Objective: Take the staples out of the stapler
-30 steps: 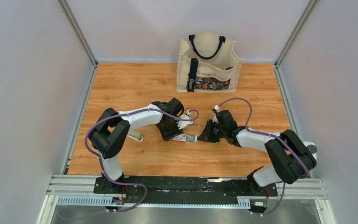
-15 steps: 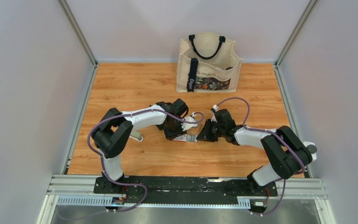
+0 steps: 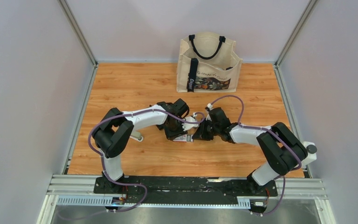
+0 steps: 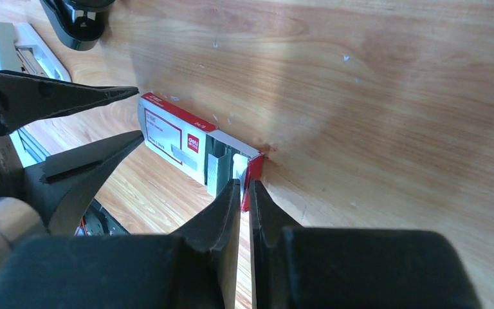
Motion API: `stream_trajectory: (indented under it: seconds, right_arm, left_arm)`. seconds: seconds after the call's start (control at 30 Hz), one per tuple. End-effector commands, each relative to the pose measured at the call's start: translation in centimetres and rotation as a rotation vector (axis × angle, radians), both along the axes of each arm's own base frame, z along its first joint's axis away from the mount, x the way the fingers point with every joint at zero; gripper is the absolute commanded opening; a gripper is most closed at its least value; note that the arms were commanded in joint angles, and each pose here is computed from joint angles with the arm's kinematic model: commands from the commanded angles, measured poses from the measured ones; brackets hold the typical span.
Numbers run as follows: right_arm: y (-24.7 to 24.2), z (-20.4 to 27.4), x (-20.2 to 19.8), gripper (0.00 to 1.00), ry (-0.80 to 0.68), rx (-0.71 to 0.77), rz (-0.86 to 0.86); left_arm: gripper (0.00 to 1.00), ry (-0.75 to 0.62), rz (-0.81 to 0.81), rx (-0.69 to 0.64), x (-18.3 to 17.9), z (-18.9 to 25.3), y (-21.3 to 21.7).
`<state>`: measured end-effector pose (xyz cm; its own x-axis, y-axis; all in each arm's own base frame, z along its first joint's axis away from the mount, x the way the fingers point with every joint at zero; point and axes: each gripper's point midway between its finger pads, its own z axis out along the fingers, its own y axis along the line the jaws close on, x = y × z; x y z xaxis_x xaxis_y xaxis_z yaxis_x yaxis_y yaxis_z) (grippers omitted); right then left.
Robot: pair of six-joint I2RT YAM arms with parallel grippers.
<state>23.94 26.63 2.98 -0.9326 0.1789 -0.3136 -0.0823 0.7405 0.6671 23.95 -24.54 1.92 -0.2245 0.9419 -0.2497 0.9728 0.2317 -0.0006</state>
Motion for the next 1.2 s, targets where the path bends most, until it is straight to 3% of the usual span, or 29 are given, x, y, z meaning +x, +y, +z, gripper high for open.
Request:
stream_trajectory:
  seconds: [0.0,0.93,1.17]
  right_arm:
    - [1.0,0.8,1.0,0.12,-0.034,0.009,-0.001]
    - [3.7,0.4,0.1,0.1,-0.026,0.006,0.053]
    - [3.1,0.5,-0.1,0.14,-0.032,-0.016,0.053]
  left_arm:
    - [0.45,-0.013,-0.031,-0.035,0.4,0.8,-1.3]
    - [0.45,-0.003,-0.047,-0.042,-0.5,0.6,-1.9]
    - [0.45,0.002,-0.037,-0.043,-0.7,0.6,-1.8]
